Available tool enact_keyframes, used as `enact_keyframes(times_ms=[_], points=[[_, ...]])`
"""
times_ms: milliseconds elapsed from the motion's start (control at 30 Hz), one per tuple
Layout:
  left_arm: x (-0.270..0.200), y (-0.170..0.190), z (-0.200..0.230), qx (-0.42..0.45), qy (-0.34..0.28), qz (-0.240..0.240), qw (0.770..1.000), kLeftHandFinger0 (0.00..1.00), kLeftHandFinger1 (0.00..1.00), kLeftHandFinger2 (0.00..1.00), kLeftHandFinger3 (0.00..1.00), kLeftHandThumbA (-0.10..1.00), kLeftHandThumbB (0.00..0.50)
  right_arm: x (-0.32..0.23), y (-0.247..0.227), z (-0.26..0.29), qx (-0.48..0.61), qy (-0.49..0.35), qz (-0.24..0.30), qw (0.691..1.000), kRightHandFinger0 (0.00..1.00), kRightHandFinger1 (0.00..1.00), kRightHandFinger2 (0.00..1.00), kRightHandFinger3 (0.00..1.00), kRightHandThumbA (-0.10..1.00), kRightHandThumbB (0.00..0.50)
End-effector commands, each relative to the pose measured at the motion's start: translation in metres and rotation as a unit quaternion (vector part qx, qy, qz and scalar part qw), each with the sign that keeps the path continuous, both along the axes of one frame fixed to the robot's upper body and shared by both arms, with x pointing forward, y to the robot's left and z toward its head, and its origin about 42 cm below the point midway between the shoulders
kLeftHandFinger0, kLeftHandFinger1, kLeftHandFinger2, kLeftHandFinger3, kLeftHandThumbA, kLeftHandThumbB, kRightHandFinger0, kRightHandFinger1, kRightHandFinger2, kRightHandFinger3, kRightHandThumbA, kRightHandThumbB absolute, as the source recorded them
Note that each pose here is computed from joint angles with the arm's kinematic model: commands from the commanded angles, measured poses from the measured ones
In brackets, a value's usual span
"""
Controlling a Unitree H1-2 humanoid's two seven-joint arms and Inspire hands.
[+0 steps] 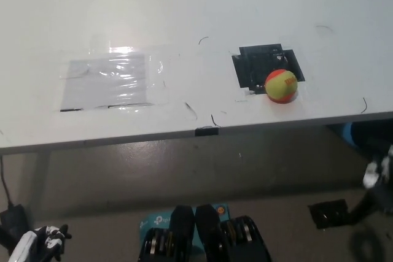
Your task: The robot uses right hand to squeeze a small tennis ball placed on the black area of the table
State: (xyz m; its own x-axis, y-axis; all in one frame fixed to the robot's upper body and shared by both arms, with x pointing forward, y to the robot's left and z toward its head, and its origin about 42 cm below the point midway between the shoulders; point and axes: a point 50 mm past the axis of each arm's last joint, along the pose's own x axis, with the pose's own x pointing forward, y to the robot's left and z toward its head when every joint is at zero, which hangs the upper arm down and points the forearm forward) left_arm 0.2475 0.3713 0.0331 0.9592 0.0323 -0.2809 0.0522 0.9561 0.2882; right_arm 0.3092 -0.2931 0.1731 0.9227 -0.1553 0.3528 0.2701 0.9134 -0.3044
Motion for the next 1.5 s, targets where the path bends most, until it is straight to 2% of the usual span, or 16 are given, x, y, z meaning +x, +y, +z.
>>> enact_keyframes(times_ms=[0,167,200,233,267,300,333,367,400,433,600,700,1067,1200,1367,1467], points=[[0.001,0.009,0.010,0.009,-0.021,-0.005,1.000,0.00,0.02,0.20,0.44,0.62,0.358,0.021,-0.002,0.072,-0.036,-0.099,0.000,0.994,0.00,0.00,0.20,0.75,0.11,0.242],[0.005,0.011,0.012,0.004,-0.022,-0.006,1.000,0.00,0.02,0.19,0.43,0.63,0.378,0.044,0.015,0.124,-0.057,-0.159,0.003,0.986,0.00,0.02,0.34,0.75,0.24,0.280],[0.005,0.012,0.012,0.005,-0.022,-0.006,1.000,0.01,0.03,0.20,0.43,0.63,0.366,0.053,0.028,0.143,-0.075,-0.161,0.024,0.984,0.05,0.15,0.56,0.79,0.32,0.320],[0.005,0.012,0.012,0.005,-0.022,-0.006,1.000,0.01,0.03,0.20,0.43,0.63,0.365,0.054,0.029,0.144,-0.077,-0.160,0.025,0.984,0.05,0.16,0.57,0.80,0.33,0.322],[0.006,0.012,0.012,0.006,-0.023,-0.007,1.000,0.00,0.01,0.19,0.43,0.62,0.354,0.058,0.033,0.148,-0.093,-0.153,0.031,0.983,0.26,0.44,0.78,0.90,0.35,0.346],[0.006,0.012,0.012,0.008,-0.023,-0.008,1.000,0.00,0.00,0.19,0.43,0.61,0.354,0.064,0.038,0.154,-0.116,-0.143,0.040,0.982,0.36,0.58,0.84,0.93,0.35,0.356],[0.007,0.012,0.013,0.010,-0.023,-0.010,1.000,0.00,0.00,0.17,0.41,0.63,0.362,0.072,0.045,0.158,-0.148,-0.128,0.047,0.979,0.64,0.90,1.00,1.00,0.43,0.391],[0.007,0.011,0.013,0.011,-0.022,-0.008,1.000,0.00,0.00,0.17,0.42,0.63,0.363,0.077,0.049,0.158,-0.156,-0.114,0.060,0.979,0.81,1.00,1.00,1.00,0.44,0.378],[0.007,0.011,0.013,0.011,-0.022,-0.008,1.000,0.00,0.00,0.17,0.42,0.63,0.363,0.076,0.049,0.158,-0.157,-0.111,0.061,0.979,0.83,1.00,1.00,1.00,0.44,0.377],[0.007,0.011,0.013,0.010,-0.021,-0.007,1.000,0.00,0.00,0.18,0.42,0.62,0.364,0.080,0.053,0.159,-0.164,-0.099,0.066,0.979,0.92,1.00,1.00,1.00,0.43,0.370],[0.010,0.011,0.016,0.017,-0.026,-0.013,0.999,0.00,0.00,0.17,0.41,0.63,0.367,0.104,0.066,0.159,-0.184,-0.063,0.086,0.977,1.00,1.00,1.00,1.00,0.44,0.384],[0.011,0.011,0.016,0.020,-0.028,-0.016,0.999,0.00,0.01,0.20,0.42,0.65,0.381,0.124,0.075,0.151,-0.214,-0.016,0.101,0.971,1.00,1.00,1.00,1.00,0.55,0.404],[0.012,0.011,0.018,0.015,-0.026,-0.014,0.999,0.00,0.00,0.20,0.41,0.64,0.374,0.159,0.101,0.125,-0.286,0.038,0.092,0.953,1.00,1.00,1.00,1.00,0.65,0.487],[0.014,0.011,0.019,0.014,-0.030,-0.017,0.999,0.00,0.00,0.19,0.40,0.63,0.362,0.173,0.104,0.113,-0.301,0.055,0.082,0.949,1.00,1.00,1.00,1.00,0.61,0.458],[0.015,0.009,0.019,0.017,-0.028,-0.019,0.999,0.00,0.00,0.19,0.45,0.65,0.394,0.188,0.109,0.095,-0.292,0.073,0.077,0.950,1.00,1.00,1.00,1.00,0.61,0.465],[0.016,0.009,0.020,0.012,-0.029,-0.022,0.999,0.00,0.01,0.19,0.43,0.62,0.367,0.192,0.115,0.078,-0.290,0.082,0.087,0.949,1.00,1.00,1.00,1.00,0.63,0.463]])
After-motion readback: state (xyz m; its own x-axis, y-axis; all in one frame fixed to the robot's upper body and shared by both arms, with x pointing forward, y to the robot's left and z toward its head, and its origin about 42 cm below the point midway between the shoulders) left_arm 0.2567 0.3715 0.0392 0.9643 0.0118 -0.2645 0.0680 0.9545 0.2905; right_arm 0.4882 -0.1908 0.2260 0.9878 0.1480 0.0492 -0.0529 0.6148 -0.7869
